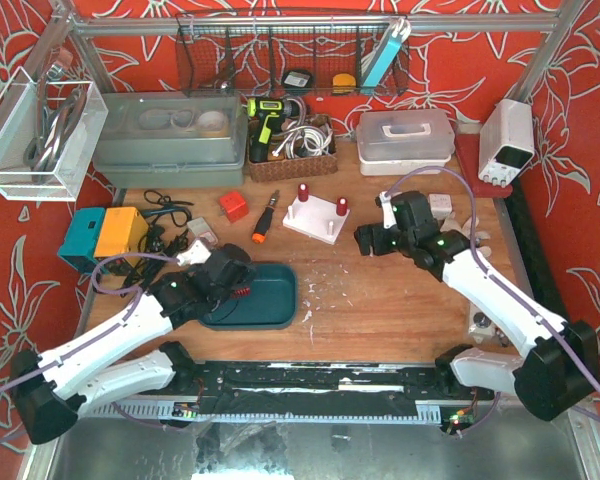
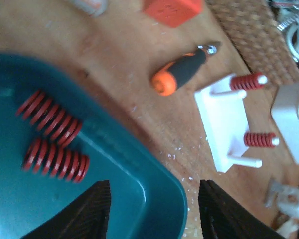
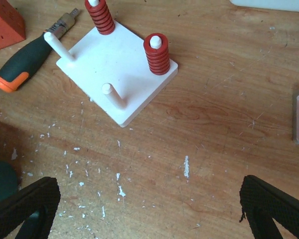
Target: Install the large spring
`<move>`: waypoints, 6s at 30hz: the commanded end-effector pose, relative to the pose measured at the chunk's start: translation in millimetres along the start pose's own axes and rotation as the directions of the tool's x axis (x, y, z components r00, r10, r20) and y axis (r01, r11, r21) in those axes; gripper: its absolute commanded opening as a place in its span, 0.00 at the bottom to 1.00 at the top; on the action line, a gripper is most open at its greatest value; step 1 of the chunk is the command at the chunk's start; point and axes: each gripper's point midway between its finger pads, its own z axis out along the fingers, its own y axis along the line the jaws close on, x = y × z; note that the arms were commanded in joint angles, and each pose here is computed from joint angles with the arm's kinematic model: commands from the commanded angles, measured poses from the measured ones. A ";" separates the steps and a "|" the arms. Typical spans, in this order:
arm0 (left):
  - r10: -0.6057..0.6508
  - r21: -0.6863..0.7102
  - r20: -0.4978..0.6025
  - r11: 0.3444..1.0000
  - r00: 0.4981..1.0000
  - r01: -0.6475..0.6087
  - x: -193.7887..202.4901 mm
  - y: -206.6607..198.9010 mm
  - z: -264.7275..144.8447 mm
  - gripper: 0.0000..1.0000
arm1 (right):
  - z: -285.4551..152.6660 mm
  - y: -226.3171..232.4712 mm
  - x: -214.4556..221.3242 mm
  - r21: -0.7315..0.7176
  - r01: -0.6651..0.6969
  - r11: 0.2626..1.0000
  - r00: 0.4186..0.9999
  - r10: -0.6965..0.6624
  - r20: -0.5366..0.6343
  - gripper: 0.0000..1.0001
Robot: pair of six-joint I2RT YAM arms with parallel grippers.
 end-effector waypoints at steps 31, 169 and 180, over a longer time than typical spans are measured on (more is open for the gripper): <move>-0.407 -0.393 -0.076 0.851 0.910 0.348 36.7 98.8 44.8 0.42 | -38.4 -20.1 -6.1 0.045 -0.077 0.996 0.962 0.062 0.267 0.99; -0.173 0.798 -0.213 0.538 0.962 0.274 -22.1 -122.1 -54.9 0.00 | -55.8 220.4 -70.0 -0.888 -0.278 0.367 0.810 0.587 -0.011 0.69; -0.151 0.789 -0.264 0.534 0.952 0.304 -11.7 -123.4 -50.5 0.00 | -66.6 235.8 -73.5 -0.902 -0.220 0.371 0.855 0.519 0.005 0.71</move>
